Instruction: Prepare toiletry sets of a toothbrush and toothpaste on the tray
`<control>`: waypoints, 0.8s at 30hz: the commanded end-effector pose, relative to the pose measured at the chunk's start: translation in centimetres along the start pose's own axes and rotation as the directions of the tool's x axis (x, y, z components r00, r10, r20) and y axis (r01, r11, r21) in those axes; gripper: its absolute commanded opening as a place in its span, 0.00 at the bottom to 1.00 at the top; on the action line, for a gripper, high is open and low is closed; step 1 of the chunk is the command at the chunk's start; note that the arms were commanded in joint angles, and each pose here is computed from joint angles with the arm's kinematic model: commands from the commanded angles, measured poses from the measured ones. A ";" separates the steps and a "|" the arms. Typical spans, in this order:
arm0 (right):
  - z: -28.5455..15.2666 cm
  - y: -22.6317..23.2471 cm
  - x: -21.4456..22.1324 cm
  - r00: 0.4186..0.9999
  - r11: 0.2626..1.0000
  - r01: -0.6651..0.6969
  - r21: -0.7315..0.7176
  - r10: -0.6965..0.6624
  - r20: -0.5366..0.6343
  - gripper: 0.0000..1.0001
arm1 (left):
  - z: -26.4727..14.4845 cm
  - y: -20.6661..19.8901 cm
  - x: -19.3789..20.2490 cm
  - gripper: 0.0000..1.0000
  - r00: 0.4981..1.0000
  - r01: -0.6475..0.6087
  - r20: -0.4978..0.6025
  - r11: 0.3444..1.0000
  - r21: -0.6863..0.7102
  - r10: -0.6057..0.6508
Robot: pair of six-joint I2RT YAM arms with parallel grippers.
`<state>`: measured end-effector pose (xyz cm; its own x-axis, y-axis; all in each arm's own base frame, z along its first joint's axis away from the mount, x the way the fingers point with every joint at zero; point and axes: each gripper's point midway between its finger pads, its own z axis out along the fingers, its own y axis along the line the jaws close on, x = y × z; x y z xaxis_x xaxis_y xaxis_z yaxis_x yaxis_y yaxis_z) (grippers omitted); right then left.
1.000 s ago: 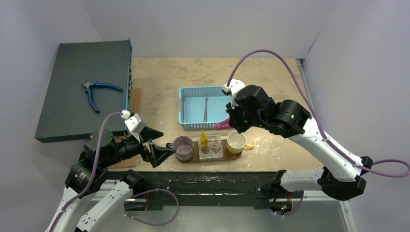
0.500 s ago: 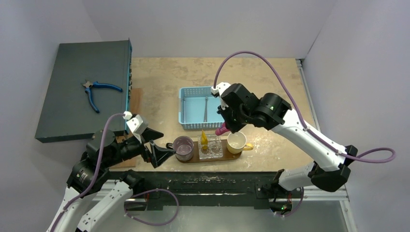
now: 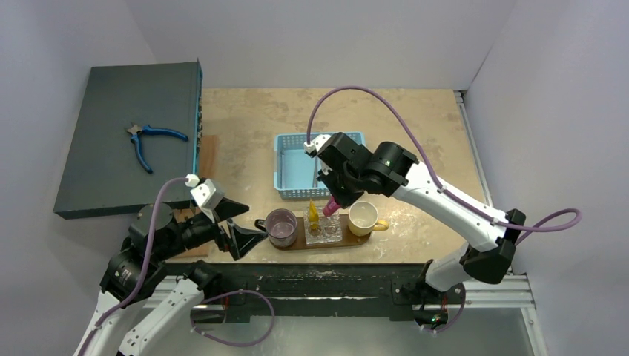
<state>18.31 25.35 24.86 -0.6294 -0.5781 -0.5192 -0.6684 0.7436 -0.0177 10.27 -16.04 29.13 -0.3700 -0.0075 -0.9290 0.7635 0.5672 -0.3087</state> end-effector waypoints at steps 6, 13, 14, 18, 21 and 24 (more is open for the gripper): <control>0.0 1.1 -1.7 0.999 1.000 0.011 -0.021 -0.010 0.050 0.00 | 0.0 0.1 -0.1 1.00 1.000 -0.027 0.014 1.000 -0.001 0.027; 1.0 1.3 -1.6 0.999 1.000 0.015 -0.013 -0.015 0.031 0.00 | -0.1 0.0 -0.1 1.00 1.000 -0.027 0.013 1.000 0.002 0.027; 1.1 1.2 -1.6 0.999 1.000 0.015 -0.011 -0.015 0.030 0.00 | 0.0 0.0 0.0 1.00 1.000 -0.026 0.012 1.000 0.002 0.026; 1.6 1.2 -1.3 1.000 1.000 0.019 0.001 -0.019 0.009 0.00 | 0.0 0.1 -0.1 1.00 1.000 -0.027 0.011 1.000 0.000 0.027; 2.1 1.1 -1.0 1.000 1.000 0.022 0.006 -0.022 -0.009 0.00 | 0.0 0.1 0.0 1.00 1.000 -0.027 0.011 1.000 -0.001 0.027; 2.5 1.0 -0.8 1.000 1.000 0.019 0.017 -0.019 -0.020 0.00 | 0.0 0.1 0.0 1.00 1.000 -0.026 0.009 1.000 -0.002 0.026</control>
<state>18.72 26.96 22.56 -0.6340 -0.6154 -0.4683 -0.6810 0.7312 -0.0388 10.18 -15.99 28.93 -0.3745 -0.0048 -0.9272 0.7620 0.5681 -0.3107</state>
